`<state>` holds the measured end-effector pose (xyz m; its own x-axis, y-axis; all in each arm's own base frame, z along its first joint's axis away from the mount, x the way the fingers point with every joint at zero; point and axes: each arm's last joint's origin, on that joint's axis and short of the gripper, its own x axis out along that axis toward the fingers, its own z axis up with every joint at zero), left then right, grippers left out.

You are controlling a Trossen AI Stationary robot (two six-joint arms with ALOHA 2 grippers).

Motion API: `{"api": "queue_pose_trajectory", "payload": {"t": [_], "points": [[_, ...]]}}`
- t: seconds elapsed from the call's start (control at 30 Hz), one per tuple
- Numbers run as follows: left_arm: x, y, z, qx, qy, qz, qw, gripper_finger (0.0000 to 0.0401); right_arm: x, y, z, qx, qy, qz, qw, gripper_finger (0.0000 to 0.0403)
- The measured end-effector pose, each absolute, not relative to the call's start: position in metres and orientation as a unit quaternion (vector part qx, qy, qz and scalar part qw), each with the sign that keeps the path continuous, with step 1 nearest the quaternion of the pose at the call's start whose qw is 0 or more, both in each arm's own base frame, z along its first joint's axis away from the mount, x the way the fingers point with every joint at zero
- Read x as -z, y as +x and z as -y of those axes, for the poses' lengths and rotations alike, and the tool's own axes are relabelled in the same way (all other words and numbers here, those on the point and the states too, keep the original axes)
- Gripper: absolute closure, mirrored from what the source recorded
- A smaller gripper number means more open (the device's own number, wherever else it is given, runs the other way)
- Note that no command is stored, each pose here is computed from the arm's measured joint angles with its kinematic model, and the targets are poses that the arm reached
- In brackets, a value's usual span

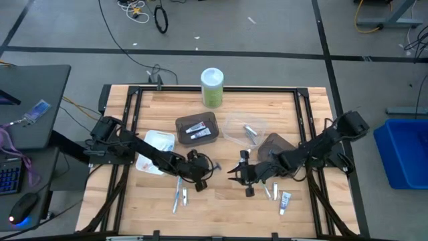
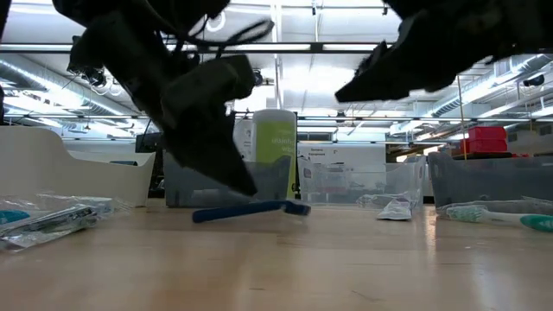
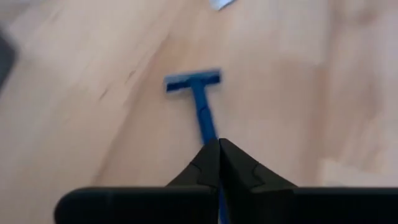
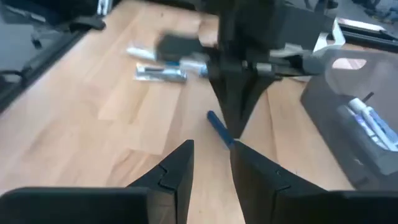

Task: Pick & Place Travel size toiletries
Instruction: Put the razor into the right black bin

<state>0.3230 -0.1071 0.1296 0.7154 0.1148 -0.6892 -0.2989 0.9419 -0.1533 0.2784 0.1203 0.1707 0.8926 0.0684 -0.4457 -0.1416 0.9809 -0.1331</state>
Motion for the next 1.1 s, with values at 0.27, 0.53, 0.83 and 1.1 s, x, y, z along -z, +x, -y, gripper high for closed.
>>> {"api": "queue_pose_trajectory", "payload": {"t": [0.27,0.53,0.83,1.1], "points": [[-0.134,0.327,0.112,-0.075,-0.129,-0.342,0.928,0.0390,-0.149,0.292,-0.113,-0.040,-0.089,-0.228,0.969,0.0285],[-0.135,0.327,0.110,-0.091,-0.101,-0.334,0.933,0.0367,-0.146,0.294,-0.110,-0.035,-0.075,-0.234,0.969,0.0282],[-0.123,0.329,0.109,-0.090,-0.109,-0.356,0.924,0.0274,-0.147,0.295,-0.110,-0.034,-0.072,-0.226,0.971,0.0280],[-0.100,0.332,0.110,-0.110,-0.091,-0.369,0.918,0.0232,-0.149,0.296,-0.111,-0.035,-0.068,-0.217,0.973,0.0277]]}}
